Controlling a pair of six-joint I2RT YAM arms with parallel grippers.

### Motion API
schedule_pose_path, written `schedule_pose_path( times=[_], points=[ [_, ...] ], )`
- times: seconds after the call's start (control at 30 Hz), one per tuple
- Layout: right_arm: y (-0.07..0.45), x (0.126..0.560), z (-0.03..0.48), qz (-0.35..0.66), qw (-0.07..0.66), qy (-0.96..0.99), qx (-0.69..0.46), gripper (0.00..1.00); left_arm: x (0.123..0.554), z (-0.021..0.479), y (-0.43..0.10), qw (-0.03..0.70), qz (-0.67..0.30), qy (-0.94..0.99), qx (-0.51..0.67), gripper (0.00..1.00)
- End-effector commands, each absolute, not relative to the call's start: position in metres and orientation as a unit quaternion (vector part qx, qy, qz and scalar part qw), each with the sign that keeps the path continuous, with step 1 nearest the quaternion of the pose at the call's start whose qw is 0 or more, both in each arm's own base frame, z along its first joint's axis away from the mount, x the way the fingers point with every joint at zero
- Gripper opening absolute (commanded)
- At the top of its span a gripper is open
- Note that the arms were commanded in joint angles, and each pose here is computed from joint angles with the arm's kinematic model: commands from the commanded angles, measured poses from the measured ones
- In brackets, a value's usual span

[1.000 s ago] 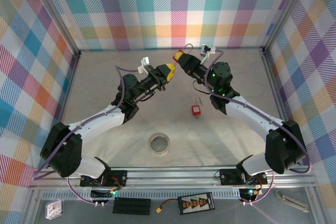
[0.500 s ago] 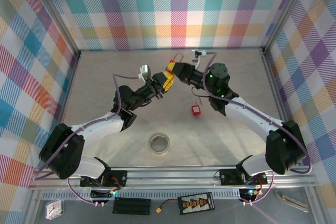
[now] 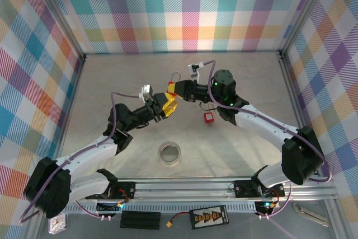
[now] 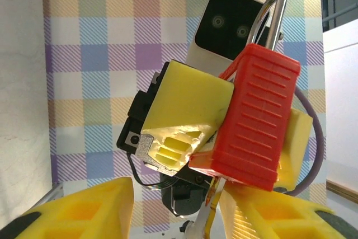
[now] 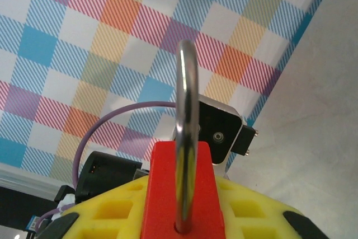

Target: Unlock with the key

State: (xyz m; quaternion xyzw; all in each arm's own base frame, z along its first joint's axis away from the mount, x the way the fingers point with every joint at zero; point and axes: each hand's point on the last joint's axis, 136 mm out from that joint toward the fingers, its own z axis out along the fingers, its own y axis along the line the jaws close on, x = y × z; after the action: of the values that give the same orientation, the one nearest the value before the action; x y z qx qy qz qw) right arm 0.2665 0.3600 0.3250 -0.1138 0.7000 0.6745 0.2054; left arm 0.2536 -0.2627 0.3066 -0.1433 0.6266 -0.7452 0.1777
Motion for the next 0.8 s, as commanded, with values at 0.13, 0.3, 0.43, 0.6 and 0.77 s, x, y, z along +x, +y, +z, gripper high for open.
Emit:
schedule_pose_path(
  times=[0.13, 0.3, 0.43, 0.6, 0.77],
  points=[
    [0.379, 0.182, 0.267, 0.650, -0.011, 0.733, -0.199, 0.00, 0.262, 0.374, -0.221, 0.284, -0.767, 0.555, -0.149, 0.49],
    [0.378, 0.184, 0.257, 0.632, -0.021, 0.749, -0.196, 0.00, 0.255, 0.370, -0.208, 0.300, -0.745, 0.578, -0.147, 0.50],
    [0.377, 0.185, 0.237, 0.602, -0.040, 0.773, -0.195, 0.00, 0.251, 0.358, -0.193, 0.308, -0.714, 0.609, -0.156, 0.51],
    [0.375, 0.189, 0.197, 0.544, -0.071, 0.814, -0.191, 0.00, 0.238, 0.323, -0.166, 0.332, -0.594, 0.713, -0.169, 0.55],
    [0.380, 0.201, 0.149, 0.486, -0.108, 0.843, -0.203, 0.00, 0.227, 0.304, -0.131, 0.364, -0.472, 0.784, -0.171, 0.62]
  ],
)
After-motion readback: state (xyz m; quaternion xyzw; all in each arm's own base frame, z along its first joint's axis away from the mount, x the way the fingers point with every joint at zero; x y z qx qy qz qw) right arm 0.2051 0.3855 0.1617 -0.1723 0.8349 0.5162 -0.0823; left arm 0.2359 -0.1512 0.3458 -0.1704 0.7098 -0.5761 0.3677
